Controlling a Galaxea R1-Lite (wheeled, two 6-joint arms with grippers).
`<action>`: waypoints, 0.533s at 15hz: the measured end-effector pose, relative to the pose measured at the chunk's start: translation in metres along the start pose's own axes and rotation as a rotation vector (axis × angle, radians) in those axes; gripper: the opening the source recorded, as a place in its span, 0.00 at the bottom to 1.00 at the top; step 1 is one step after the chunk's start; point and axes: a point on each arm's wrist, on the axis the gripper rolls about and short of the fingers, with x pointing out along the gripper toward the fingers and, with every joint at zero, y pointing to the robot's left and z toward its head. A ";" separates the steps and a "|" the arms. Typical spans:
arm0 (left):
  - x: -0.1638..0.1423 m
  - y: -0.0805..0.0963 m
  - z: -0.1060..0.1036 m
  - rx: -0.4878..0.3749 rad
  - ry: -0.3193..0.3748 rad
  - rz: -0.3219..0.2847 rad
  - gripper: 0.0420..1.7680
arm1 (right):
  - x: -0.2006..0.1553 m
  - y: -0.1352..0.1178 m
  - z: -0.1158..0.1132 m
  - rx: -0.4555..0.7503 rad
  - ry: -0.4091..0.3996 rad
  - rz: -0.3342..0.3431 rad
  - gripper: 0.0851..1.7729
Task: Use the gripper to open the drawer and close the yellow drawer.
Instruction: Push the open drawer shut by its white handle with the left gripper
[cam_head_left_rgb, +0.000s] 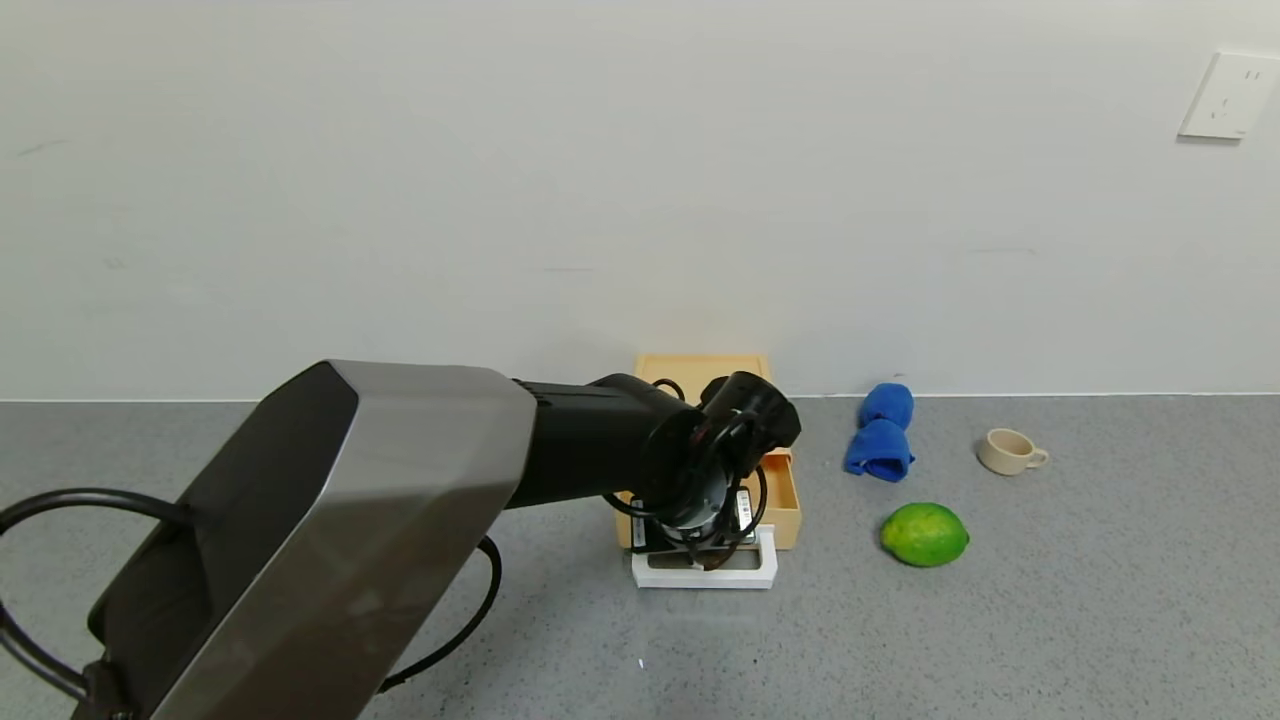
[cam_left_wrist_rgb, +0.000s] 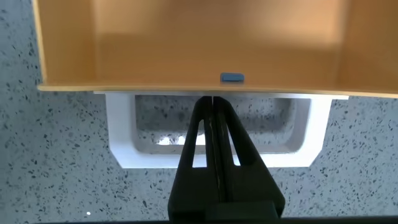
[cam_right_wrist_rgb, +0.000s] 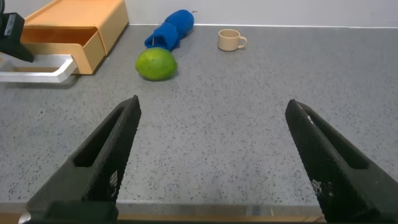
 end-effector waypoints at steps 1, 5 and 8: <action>0.001 0.000 0.002 0.002 -0.007 0.001 0.04 | 0.000 0.000 0.000 0.000 0.000 0.000 0.96; 0.008 0.001 0.010 0.002 -0.021 0.002 0.04 | 0.000 0.000 0.000 0.000 0.000 0.000 0.96; 0.012 0.004 0.017 0.002 -0.044 -0.007 0.04 | 0.000 0.000 0.000 0.000 0.000 0.000 0.96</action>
